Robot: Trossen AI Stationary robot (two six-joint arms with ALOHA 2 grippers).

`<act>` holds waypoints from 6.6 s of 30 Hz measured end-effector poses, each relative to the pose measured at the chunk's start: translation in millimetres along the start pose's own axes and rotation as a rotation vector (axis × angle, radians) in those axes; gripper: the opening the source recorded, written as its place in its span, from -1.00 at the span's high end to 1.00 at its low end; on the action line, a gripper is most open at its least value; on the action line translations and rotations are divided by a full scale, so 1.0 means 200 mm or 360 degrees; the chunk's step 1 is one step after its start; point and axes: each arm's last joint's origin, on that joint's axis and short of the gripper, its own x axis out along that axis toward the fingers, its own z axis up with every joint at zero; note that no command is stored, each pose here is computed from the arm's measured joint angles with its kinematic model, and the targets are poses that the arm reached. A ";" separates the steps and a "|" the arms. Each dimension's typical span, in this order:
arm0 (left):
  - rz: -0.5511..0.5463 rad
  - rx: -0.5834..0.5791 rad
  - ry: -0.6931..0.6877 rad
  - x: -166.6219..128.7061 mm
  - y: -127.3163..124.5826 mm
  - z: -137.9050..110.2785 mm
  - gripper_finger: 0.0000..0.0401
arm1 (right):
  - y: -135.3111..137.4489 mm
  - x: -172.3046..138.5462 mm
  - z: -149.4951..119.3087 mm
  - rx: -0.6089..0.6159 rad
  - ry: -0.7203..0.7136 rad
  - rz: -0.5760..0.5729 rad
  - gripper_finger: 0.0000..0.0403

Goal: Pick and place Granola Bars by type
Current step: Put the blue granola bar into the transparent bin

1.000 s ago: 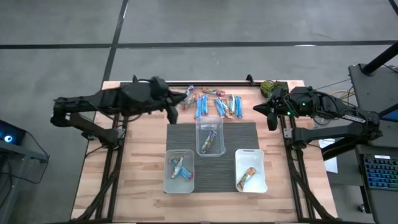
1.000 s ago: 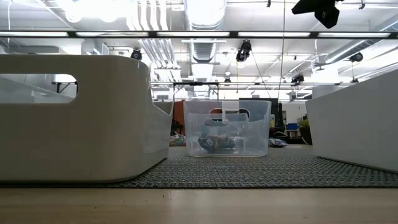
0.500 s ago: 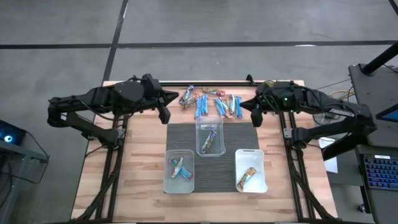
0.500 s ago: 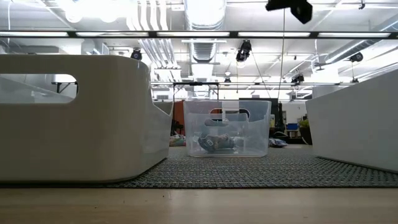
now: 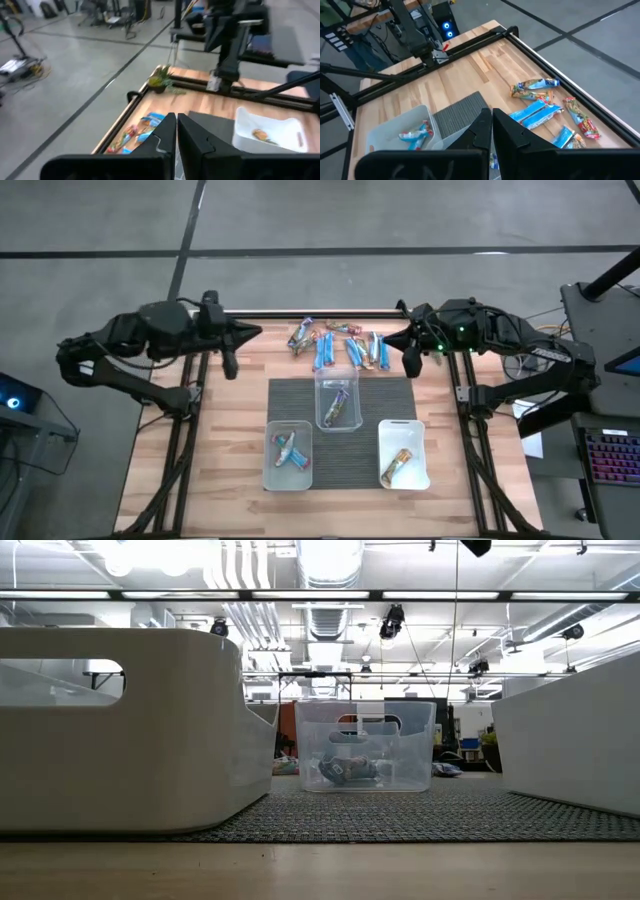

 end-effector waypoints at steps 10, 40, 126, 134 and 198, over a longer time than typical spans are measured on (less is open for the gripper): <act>-0.0164 0.0061 -0.0257 0.01 0.04 -0.03 1.00 | 0.00 0.00 -0.01 0.0042 0.0018 -0.0010 0.96; 0.0085 -0.0154 -0.0120 0.13 0.25 -0.15 1.00 | -0.11 -0.05 0.20 0.0166 -0.0232 -0.0278 0.96; 0.0184 -0.0355 0.0033 0.13 0.25 -0.20 1.00 | -0.74 0.90 -0.23 0.0491 0.1329 -0.1125 -0.34; 0.0190 -0.0370 0.0032 0.13 0.25 -0.20 1.00 | -0.80 0.94 -0.34 0.0698 0.1267 -0.1215 -0.33; 0.0205 -0.0458 0.0062 0.15 0.25 -0.21 1.00 | -1.02 1.00 -0.70 0.1162 0.1083 -0.1126 -0.20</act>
